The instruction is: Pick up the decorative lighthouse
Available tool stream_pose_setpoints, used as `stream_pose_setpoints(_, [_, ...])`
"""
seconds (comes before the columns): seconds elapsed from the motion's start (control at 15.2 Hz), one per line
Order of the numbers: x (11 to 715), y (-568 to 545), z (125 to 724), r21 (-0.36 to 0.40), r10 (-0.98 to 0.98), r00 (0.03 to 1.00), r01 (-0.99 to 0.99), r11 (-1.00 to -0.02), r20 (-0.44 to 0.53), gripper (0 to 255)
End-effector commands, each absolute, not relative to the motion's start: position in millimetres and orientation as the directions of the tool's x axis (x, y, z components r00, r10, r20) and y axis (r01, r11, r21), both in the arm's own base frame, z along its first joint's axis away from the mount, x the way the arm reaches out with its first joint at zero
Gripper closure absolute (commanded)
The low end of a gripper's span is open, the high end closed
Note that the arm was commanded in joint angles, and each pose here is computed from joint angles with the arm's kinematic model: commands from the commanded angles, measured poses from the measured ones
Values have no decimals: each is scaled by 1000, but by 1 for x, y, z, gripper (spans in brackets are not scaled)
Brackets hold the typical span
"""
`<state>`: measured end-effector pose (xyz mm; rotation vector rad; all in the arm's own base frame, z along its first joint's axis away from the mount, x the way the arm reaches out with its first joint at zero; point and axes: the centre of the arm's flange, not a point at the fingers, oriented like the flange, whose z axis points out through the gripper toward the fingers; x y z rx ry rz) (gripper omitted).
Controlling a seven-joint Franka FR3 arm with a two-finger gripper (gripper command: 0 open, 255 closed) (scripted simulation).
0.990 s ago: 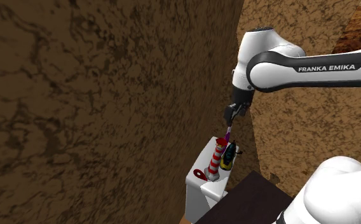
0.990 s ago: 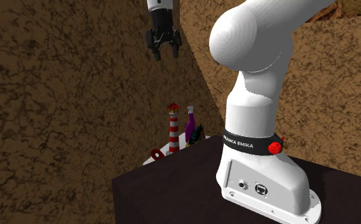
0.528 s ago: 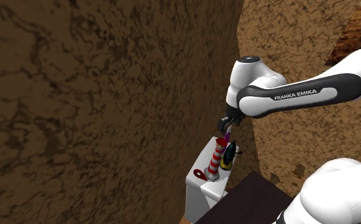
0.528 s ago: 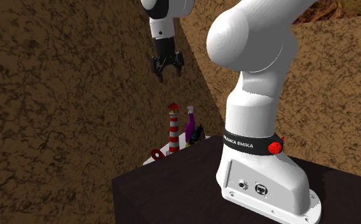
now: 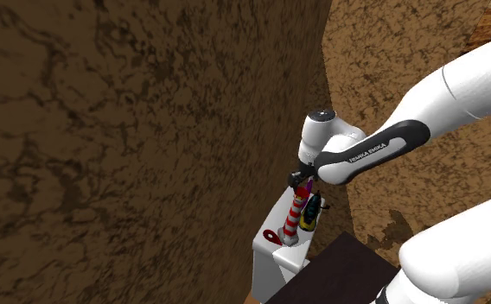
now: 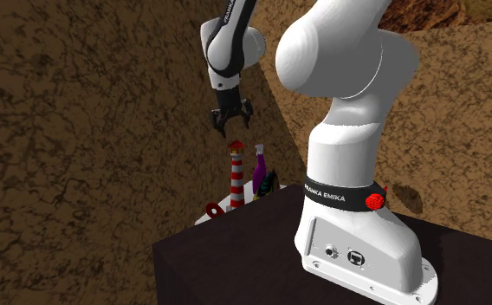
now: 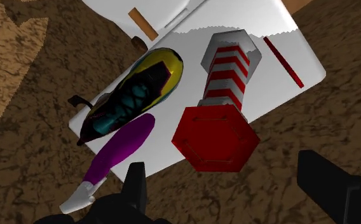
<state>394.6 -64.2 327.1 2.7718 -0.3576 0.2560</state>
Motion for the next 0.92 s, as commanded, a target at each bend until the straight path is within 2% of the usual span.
stream_pose_setpoints(0.0, [398, -75, 305, 309, -244, 938, -314, -898, 246, 0])
stream_pose_setpoints(0.66, [400, -78, 260, 311, -249, 935, -322, -894, 251, 0])
stream_pose_setpoints(0.73, [400, -78, 260, 311, -249, 935, -322, -894, 251, 255])
stream_pose_setpoints(0.86, [400, -78, 260, 311, -249, 935, -322, -894, 251, 255])
